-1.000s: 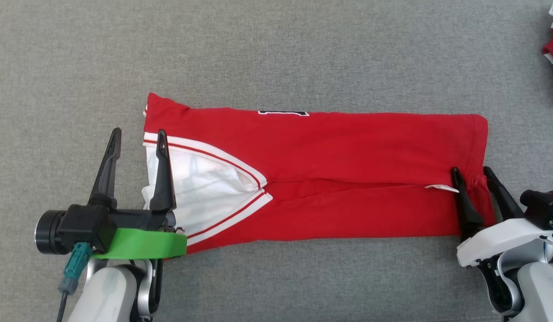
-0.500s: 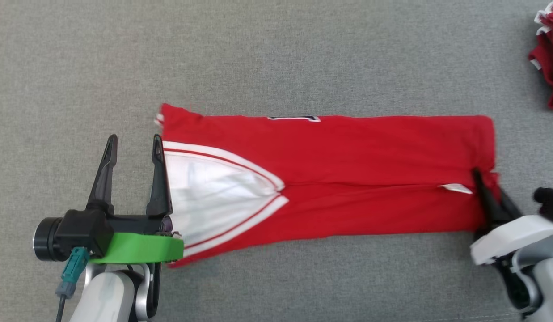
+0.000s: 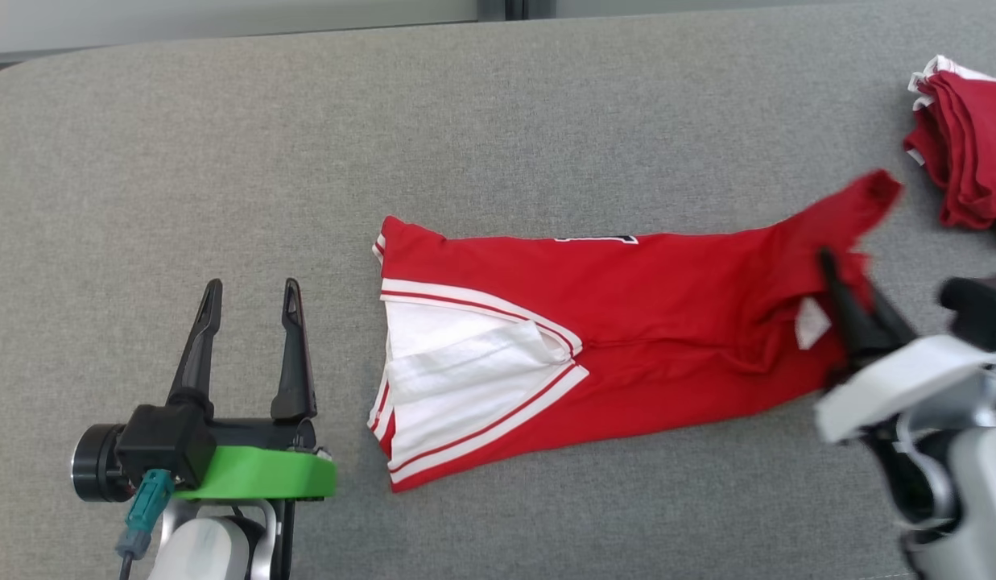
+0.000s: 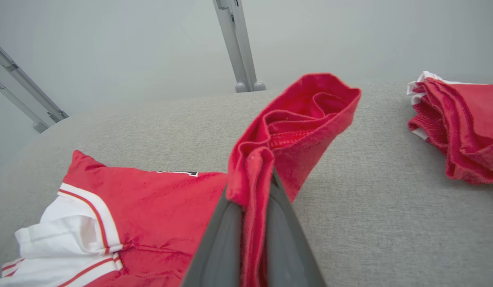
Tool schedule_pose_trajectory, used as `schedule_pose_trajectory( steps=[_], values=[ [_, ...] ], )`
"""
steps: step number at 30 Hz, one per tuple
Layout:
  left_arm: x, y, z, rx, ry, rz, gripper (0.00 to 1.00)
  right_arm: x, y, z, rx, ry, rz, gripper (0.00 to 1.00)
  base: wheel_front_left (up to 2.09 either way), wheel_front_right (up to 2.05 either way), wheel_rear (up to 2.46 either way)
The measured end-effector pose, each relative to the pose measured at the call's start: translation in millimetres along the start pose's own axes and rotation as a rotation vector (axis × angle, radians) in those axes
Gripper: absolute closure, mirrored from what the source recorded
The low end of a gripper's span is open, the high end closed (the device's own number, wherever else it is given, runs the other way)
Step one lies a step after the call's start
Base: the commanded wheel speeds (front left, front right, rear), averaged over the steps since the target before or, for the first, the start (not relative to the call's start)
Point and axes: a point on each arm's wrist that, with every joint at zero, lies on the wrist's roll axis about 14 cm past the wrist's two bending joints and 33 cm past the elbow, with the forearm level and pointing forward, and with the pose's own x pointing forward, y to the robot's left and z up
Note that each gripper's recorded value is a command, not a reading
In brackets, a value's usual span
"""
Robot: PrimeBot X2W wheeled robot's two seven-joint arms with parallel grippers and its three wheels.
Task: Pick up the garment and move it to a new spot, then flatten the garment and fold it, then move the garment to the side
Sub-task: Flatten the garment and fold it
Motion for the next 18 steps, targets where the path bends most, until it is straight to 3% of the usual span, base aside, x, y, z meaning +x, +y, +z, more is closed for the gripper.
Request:
schedule_pose_trajectory(
  steps=[8, 11, 18],
  values=[
    [-6, 1, 5, 0.003, -0.01, 0.007, 0.0, 21, 147, 5, 0.167, -0.006, 0.329, 1.0, 0.0, 0.0, 0.0],
    [-5, 1, 3, -0.002, -0.004, 0.012, 0.0, 25, 186, -12, 0.206, 0.038, 0.428, 1.0, 0.0, 0.0, 0.0],
    [-1, 5, -6, 0.0, 0.018, 0.027, 0.0, 33, 240, -47, 0.31, 0.113, 0.576, 1.0, 0.0, 0.0, 0.0]
  ],
)
